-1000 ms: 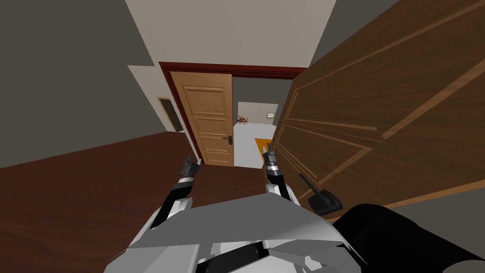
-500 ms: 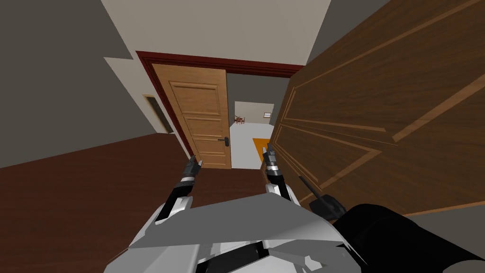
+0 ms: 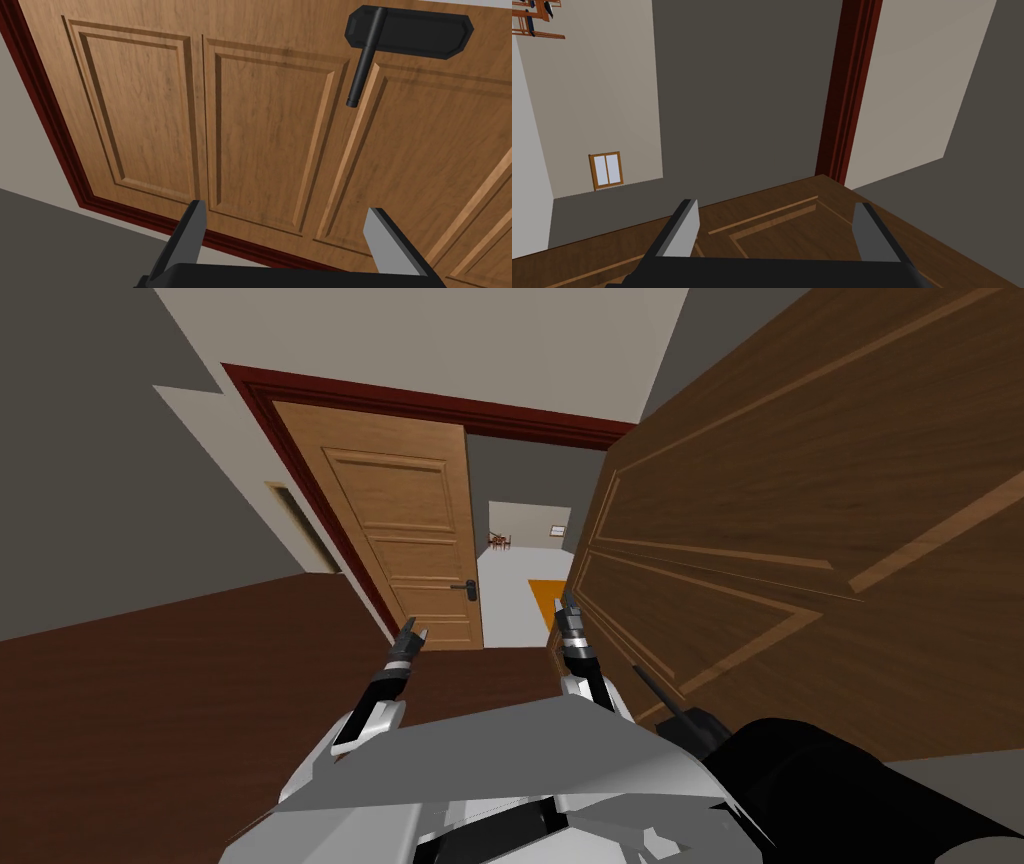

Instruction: Pull the door open

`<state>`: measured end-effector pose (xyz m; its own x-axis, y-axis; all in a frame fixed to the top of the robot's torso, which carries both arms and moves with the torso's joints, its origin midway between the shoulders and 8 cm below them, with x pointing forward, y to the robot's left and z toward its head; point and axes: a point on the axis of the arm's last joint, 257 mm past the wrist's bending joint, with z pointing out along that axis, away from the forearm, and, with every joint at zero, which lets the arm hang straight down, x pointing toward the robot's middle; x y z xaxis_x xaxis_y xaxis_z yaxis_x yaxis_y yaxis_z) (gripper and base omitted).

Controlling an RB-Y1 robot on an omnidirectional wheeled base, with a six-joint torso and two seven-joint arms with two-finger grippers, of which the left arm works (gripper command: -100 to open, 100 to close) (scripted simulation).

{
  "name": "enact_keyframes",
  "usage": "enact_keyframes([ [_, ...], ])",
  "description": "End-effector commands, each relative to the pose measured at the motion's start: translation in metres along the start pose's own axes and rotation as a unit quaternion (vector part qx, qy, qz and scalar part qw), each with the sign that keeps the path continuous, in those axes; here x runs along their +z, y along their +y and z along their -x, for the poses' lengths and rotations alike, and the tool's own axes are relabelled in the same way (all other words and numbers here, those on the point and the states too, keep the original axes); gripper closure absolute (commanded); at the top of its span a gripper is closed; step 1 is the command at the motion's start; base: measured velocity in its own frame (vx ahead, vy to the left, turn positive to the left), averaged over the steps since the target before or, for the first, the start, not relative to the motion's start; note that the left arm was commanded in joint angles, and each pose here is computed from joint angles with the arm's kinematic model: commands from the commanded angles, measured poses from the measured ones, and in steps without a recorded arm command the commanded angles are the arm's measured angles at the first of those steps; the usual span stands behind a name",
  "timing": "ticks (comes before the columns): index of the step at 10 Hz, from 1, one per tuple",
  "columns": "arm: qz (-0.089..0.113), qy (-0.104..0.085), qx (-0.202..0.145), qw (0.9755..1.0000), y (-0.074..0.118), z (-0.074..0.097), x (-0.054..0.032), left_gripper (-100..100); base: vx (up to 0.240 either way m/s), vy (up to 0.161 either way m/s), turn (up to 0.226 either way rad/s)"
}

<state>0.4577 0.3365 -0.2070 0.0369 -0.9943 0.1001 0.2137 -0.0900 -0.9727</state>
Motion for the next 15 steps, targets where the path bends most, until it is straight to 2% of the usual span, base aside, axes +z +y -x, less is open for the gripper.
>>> enact_keyframes([
  [1,0.011,0.0,0.004,0.9999,0.01,0.006,0.0014,-100,0.103,-0.014,-0.097],
  [6,0.04,-0.002,0.017,0.9991,0.035,0.024,0.0077,-100,0.105,-0.009,-0.102],
  [11,0.069,-0.007,0.032,0.9971,0.059,0.047,0.0134,-100,0.112,0.001,-0.104],
  [15,0.084,-0.012,0.04,0.9956,0.07,0.061,0.0162,-100,0.112,0.004,-0.077],
])
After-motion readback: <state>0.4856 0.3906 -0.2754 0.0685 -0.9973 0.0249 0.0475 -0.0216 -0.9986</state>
